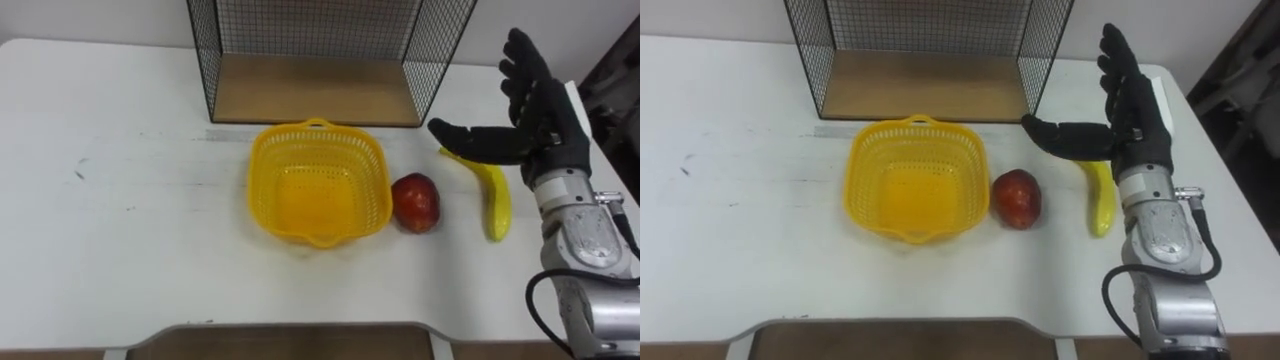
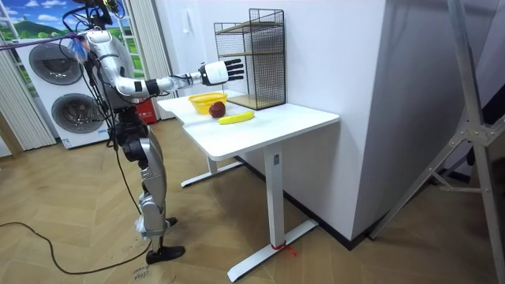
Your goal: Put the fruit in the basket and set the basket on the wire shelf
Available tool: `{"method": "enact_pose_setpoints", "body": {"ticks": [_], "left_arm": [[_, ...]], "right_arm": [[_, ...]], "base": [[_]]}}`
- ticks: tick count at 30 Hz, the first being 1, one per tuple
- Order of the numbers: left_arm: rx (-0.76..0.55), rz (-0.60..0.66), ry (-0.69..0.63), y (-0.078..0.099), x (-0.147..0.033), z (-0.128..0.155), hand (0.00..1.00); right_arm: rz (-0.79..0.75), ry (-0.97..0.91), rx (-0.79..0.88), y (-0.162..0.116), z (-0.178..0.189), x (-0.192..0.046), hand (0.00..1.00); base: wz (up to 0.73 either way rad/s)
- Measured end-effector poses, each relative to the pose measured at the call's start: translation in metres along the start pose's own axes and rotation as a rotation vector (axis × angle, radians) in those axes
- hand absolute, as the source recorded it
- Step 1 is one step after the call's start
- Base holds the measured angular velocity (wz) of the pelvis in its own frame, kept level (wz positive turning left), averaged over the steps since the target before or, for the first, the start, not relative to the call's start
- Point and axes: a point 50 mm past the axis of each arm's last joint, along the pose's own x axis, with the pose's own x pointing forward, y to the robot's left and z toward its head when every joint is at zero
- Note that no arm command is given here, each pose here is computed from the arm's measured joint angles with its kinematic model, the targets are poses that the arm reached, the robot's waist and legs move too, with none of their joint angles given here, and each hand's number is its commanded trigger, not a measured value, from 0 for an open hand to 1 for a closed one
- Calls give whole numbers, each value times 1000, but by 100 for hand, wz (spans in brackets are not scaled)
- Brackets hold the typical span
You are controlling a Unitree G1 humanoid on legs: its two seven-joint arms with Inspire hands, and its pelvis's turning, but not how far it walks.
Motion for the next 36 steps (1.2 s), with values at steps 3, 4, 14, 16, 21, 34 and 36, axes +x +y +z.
{"method": "enact_pose_setpoints", "body": {"ticks": [3, 4, 14, 16, 21, 34, 36], "left_arm": [[0, 1, -8, 0, 0, 2, 0], [0, -1, -9, 0, 0, 2, 0], [26, 4, -38, 0, 0, 9, 0], [26, 3, -43, 0, 0, 10, 0], [33, 1, -47, 0, 0, 10, 0], [69, -11, -48, -3, 0, 8, 0], [73, -14, -46, -3, 0, 8, 0]], "right_arm": [[26, 9, -5, 1, -2, -1, 0], [36, 16, -6, 1, -4, -2, 0], [90, 51, -54, 3, -12, -10, 0], [99, 58, -58, 4, -14, -11, 0], [123, 70, -72, 9, -17, -13, 0], [211, 180, -86, 23, -40, -26, 0], [222, 190, -96, 24, -42, -28, 0]], "base": [[5], [0], [-1], [0], [0], [0], [0]]}}
